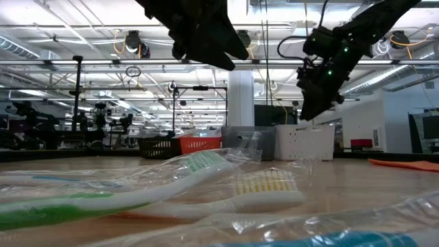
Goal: Pick & Place Toothbrushes
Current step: Put the blue toothbrush into the gray bin
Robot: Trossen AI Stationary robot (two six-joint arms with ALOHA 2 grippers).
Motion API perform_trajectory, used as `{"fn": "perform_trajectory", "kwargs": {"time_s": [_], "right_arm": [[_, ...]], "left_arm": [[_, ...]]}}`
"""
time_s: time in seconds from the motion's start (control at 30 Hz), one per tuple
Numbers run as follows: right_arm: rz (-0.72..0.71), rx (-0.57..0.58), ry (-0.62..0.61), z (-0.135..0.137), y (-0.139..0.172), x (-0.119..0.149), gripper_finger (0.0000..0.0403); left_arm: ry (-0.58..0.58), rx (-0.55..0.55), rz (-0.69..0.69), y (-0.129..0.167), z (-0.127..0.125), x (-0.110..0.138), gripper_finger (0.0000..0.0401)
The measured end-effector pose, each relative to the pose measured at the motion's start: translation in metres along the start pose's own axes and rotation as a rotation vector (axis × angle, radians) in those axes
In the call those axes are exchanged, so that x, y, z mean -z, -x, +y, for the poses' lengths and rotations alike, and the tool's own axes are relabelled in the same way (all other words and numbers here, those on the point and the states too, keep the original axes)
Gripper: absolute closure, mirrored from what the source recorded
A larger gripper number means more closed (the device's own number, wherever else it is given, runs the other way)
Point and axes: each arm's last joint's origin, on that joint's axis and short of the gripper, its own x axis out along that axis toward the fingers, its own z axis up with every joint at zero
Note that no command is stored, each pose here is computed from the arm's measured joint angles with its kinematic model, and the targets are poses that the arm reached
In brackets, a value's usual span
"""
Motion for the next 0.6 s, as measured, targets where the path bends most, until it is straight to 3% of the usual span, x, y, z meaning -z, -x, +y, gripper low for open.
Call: {"fn": "perform_trajectory", "kwargs": {"time_s": [0.23,0.37,0.6], "right_arm": [[-0.032,-0.264,-0.028,0.021,0.016,-0.002,0.0259],[-0.001,-0.44,0.018,0.05,0.022,0.003,0.0263],[0.052,-0.641,0.146,0.111,0.038,0.026,0.0264]], "left_arm": [[0.001,0.018,0.016,0.004,-0.009,0.004,0.0157],[0.003,0.027,0.033,0.007,-0.014,0.008,0.0157],[0.025,0.039,0.097,0.015,-0.025,0.019,0.0157]]}}
